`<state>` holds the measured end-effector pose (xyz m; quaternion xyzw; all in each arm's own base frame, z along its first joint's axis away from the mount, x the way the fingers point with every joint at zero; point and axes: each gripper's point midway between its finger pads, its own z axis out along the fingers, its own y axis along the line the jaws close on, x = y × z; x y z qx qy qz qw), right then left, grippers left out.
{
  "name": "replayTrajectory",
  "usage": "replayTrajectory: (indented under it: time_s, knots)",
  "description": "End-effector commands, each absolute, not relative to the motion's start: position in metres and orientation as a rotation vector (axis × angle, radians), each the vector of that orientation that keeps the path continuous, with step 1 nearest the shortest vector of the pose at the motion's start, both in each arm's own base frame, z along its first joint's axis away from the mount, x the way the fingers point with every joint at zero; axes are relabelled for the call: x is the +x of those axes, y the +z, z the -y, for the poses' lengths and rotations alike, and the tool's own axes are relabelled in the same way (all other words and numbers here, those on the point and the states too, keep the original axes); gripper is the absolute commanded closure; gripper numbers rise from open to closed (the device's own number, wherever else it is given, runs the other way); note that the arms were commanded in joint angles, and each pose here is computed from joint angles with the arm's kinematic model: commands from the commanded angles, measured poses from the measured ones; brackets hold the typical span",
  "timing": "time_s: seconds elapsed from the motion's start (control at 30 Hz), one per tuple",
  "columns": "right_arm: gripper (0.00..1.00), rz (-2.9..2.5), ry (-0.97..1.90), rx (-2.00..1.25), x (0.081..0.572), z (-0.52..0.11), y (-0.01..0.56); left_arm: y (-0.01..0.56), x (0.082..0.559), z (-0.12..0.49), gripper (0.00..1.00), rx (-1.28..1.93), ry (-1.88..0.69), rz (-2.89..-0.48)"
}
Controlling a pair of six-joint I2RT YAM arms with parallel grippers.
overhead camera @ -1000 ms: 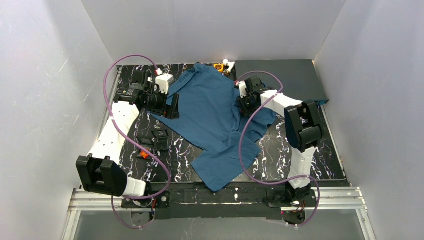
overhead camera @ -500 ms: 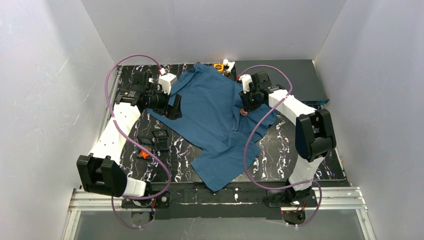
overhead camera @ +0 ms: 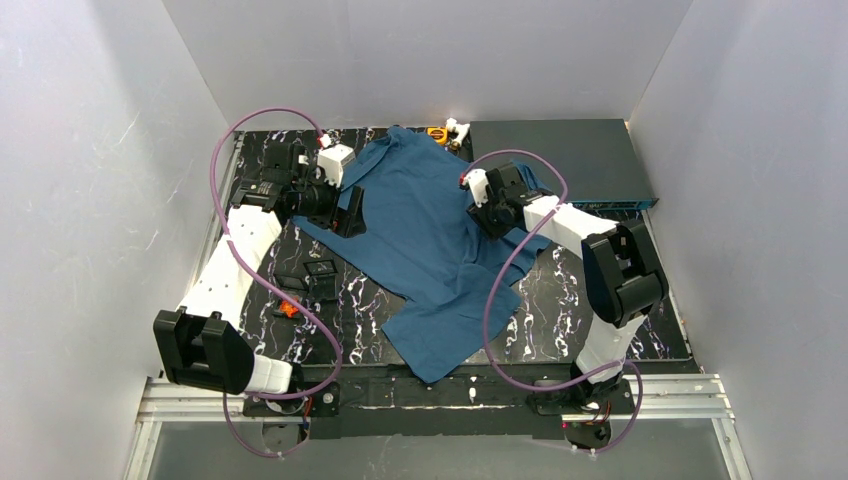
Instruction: Remove the brooch from the garment
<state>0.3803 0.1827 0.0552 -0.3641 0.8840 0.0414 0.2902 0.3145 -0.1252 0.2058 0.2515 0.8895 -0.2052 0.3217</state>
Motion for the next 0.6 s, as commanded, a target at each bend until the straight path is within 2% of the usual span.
replayTrajectory:
  time_s: [0.0, 0.57]
  knots:
    - [0.48, -2.272, 0.035, -0.957, 0.402, -0.185, 0.06, 0.207, 0.311, 0.127, 0.02, 0.652, -0.553, -2.339]
    - [0.42, -2.238, -0.042, -0.964, 0.421, -0.193, 0.047, 0.206, 0.31, 0.126, 0.02, 0.62, -0.547, -2.355]
